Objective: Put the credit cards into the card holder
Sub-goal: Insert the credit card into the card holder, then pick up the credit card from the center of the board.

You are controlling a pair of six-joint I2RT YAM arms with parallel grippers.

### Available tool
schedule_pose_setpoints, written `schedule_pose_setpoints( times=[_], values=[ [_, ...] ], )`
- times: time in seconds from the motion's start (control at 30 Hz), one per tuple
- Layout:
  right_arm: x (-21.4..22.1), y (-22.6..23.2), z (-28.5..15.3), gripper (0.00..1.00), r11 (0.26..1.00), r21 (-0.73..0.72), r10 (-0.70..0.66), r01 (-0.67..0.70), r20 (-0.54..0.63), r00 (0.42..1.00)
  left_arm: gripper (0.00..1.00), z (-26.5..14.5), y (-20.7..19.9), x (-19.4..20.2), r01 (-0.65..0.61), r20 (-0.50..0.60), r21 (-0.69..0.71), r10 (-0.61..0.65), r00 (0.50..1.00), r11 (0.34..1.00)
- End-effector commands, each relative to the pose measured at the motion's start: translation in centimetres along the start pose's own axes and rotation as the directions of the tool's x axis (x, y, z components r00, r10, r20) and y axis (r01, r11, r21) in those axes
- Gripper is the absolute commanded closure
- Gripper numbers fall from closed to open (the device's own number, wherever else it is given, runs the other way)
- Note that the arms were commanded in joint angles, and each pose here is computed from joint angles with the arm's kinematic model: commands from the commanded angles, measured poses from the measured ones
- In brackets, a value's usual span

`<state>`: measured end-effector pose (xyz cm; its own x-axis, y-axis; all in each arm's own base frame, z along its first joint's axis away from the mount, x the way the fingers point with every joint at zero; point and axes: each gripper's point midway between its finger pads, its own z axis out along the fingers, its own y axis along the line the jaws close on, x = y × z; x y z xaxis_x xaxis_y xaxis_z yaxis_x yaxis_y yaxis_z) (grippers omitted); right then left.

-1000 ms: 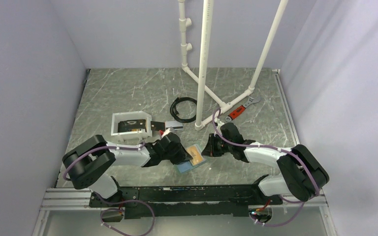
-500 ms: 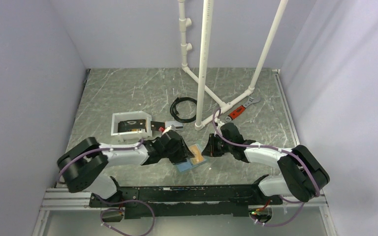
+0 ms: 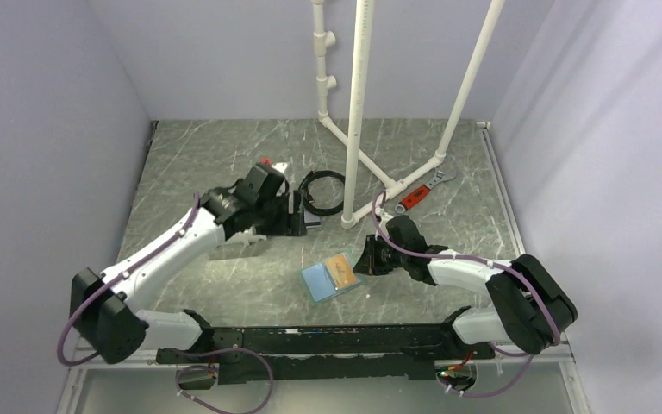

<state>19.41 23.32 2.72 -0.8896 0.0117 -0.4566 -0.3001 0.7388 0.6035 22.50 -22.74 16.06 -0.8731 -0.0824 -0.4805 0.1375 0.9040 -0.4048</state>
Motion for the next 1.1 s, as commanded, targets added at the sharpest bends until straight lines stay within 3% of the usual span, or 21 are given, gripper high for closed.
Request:
schedule_pose_setpoints(
  times=[0.0, 0.03, 0.1, 0.2, 0.27, 0.43, 0.5, 0.57, 0.8, 1.07],
  values=[
    [0.0, 0.2, -0.3, 0.90, 0.999, -0.010, -0.046, 0.046, 0.004, 0.999, 0.21, -1.7, 3.1, -0.8, -0.439, -0.198, -0.075, 0.418, 0.887, 0.895],
    [-0.1, 0.4, -0.3, 0.90, 0.999, -0.014, -0.049, 0.049, 0.008, 0.999, 0.21, -1.5, 3.3, -1.1, -0.507, -0.223, -0.063, 0.483, 0.847, 0.860],
    [-0.3, 0.8, -0.5, 0.90, 0.998, -0.029, -0.052, 0.053, 0.012, 0.999, 0.20, -0.6, 5.1, -2.5, -0.667, -0.266, -0.101, 0.626, 0.733, 0.738],
    [-0.5, 1.3, -0.8, 0.90, 0.997, -0.047, -0.057, 0.058, 0.022, 0.998, 0.19, 1.2, 6.0, -3.5, -0.820, -0.308, -0.045, 0.773, 0.554, 0.570],
    [-0.4, 1.4, -0.9, 0.90, 0.997, -0.052, -0.061, 0.062, 0.020, 0.998, 0.18, 2.8, 6.2, -4.3, -0.857, -0.312, -0.003, 0.813, 0.491, 0.516],
    [-0.1, 1.5, -1.5, 0.90, 0.995, -0.058, -0.075, 0.076, 0.015, 0.997, 0.21, 5.4, 7.2, -5.8, -0.843, -0.399, 0.085, 0.793, 0.459, 0.531],
    [0.0, 1.6, -1.8, 0.90, 0.995, -0.060, -0.079, 0.080, 0.022, 0.997, 0.14, 6.5, 7.7, -6.1, -0.843, -0.415, 0.087, 0.789, 0.453, 0.530],
    [0.1, 1.6, -2.1, 0.90, 0.995, -0.060, -0.079, 0.080, 0.028, 0.997, 0.01, 7.5, 8.0, -6.2, -0.837, -0.437, 0.098, 0.779, 0.449, 0.538],
    [0.5, 1.5, -2.6, 0.90, 0.995, -0.057, -0.085, 0.086, 0.030, 0.996, 0.01, 9.8, 8.4, -5.7, -0.825, -0.492, 0.143, 0.762, 0.420, 0.547],
    [0.5, 1.7, -2.5, 0.90, 0.995, -0.068, -0.074, 0.076, 0.026, 0.997, 0.01, 10.7, 9.6, -6.1, -0.863, -0.515, 0.141, 0.780, 0.355, 0.486]
  ],
)
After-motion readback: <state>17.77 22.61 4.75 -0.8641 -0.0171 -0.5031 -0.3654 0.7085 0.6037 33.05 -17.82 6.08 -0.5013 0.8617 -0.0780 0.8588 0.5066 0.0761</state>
